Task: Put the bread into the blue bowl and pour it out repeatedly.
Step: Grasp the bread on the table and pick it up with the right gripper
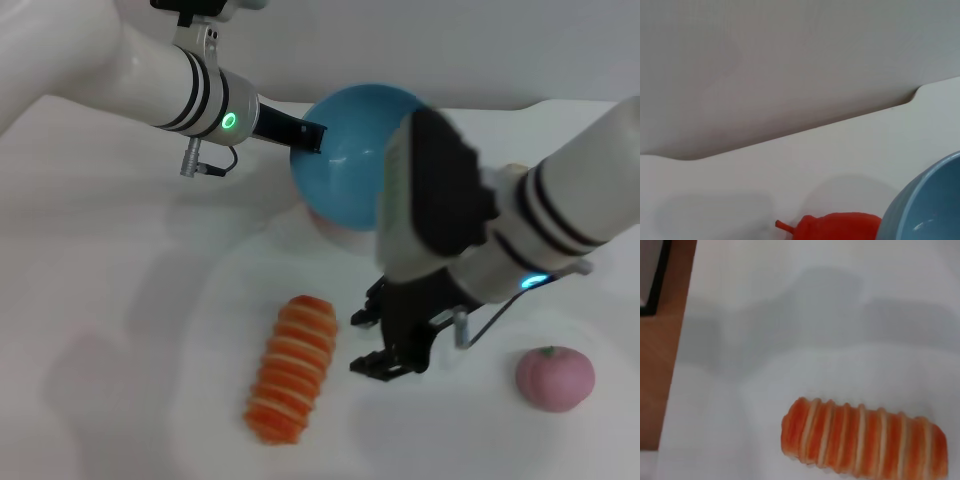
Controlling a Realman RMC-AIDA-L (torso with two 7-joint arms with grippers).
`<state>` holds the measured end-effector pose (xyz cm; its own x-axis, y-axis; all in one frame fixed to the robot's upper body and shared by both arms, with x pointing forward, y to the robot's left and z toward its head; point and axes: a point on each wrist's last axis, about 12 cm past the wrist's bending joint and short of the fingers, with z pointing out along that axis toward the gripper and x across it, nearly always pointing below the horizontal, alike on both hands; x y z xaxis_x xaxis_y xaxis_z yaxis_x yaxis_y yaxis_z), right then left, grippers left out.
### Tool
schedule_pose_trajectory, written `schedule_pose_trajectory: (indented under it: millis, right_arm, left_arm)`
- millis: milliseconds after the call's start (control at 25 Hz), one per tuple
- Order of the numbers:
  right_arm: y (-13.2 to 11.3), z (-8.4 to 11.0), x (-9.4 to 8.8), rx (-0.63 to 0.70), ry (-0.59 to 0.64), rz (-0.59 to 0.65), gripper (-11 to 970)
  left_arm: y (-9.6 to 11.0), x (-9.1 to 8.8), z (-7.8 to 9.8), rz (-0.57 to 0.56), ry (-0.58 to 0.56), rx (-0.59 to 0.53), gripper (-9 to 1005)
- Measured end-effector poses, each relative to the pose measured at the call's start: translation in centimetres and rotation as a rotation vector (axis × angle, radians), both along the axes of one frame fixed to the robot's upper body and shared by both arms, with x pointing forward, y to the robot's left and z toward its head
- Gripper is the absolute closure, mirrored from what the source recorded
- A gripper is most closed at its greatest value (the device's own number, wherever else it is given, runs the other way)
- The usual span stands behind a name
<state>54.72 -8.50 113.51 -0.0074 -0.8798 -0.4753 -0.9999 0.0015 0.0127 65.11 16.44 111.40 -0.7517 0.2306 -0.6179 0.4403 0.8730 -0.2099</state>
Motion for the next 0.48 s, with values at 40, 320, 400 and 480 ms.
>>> schedule_pose_trajectory:
  millis: [40, 320, 400, 480]
  right_arm:
    - [0.4, -0.4, -0.2, -0.01, -0.009, 0.014, 489]
    - [2.1, -2.5, -0.5, 0.023, -0.063, 0.002, 492]
    - [2.2, -3.2, -0.6, 0.031, -0.058, -0.01, 493]
    - [2.3, -3.8, -0.6, 0.045, -0.049, -0.032, 493]
  left_arm:
    - [0.0, 0.0, 0.0, 0.0, 0.002, -0.002, 997]
    - [-0.1, -0.1, 0.0, 0.006, 0.01, -0.012, 997]
    - [-0.1, -0.1, 0.0, 0.007, 0.011, -0.012, 998]
    - [-0.1, -0.1, 0.0, 0.008, 0.01, -0.012, 998]
